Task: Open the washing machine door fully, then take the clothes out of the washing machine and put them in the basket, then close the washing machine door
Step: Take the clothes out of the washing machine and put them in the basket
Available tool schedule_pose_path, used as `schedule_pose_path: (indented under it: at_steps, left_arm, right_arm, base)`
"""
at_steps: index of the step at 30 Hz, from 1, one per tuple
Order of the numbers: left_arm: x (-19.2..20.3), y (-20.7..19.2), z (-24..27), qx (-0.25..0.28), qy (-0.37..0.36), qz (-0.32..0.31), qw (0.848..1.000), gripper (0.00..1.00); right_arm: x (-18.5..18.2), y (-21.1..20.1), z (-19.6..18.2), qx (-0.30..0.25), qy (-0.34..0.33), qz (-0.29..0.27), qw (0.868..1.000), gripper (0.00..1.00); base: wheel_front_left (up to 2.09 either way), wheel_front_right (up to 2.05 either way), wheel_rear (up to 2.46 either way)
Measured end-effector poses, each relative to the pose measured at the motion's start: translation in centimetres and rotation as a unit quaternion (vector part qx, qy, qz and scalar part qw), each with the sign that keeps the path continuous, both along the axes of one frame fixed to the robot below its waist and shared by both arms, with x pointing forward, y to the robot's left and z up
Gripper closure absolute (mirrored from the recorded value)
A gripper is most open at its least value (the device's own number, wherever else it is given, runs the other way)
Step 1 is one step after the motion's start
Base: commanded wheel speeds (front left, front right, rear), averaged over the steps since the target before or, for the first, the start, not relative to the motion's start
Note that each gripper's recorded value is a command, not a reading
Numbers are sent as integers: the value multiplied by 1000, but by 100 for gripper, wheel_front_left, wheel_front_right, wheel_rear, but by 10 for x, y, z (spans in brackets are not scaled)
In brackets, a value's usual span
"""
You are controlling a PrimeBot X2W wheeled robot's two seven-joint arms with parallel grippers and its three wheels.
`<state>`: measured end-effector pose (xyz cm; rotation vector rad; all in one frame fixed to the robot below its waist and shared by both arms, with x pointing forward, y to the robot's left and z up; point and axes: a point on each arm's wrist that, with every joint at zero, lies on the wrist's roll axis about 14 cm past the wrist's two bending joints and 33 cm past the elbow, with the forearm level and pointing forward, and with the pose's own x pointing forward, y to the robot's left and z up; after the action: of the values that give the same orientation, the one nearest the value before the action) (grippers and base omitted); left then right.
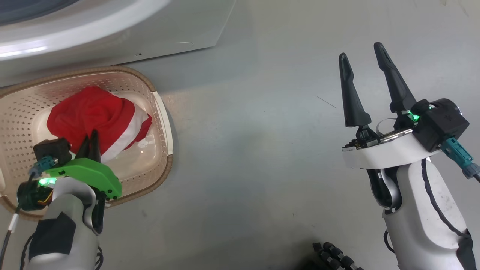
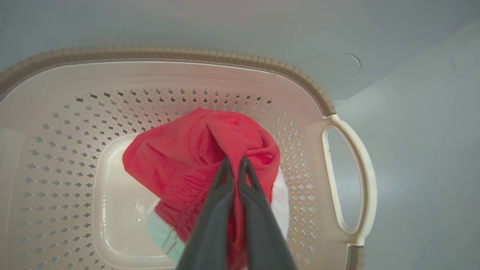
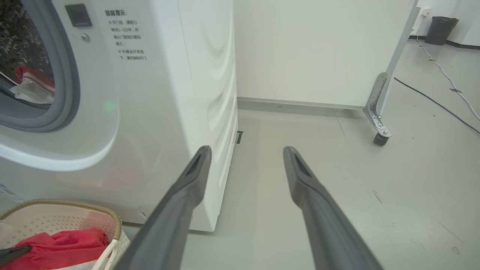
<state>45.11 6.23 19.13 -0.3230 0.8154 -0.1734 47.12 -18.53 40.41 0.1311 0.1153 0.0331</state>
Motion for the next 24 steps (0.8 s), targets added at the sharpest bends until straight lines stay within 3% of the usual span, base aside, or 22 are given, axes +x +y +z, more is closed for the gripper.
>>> schedule_pose_path:
  at_steps: [1,2,3,14,24]
  left_arm:
    - [-2,0,0,0,3,-1,1000,22]
    - [-3,1,0,-1,2,-1,1000,5]
    - [-4,0,1,-2,3,-2,1000,0]
    - [-6,-13,36,-16,-36,-36,999,0]
    - [18,-6,112,-21,-148,-25,988,0]
  right_arm:
    - [0,1,1,1,-1,1,1000,0]
    - [0,2,2,2,-1,3,1000,0]
    - [0,3,3,3,-2,4,1000,0]
    - [-4,4,26,5,-25,4,1000,0]
    - [-26,5,40,11,-28,-3,1000,0]
  base:
    - [0,0,0]
    - [0,0,0]
    - [0,0,0]
    - [0,0,0]
    - [0,0,0]
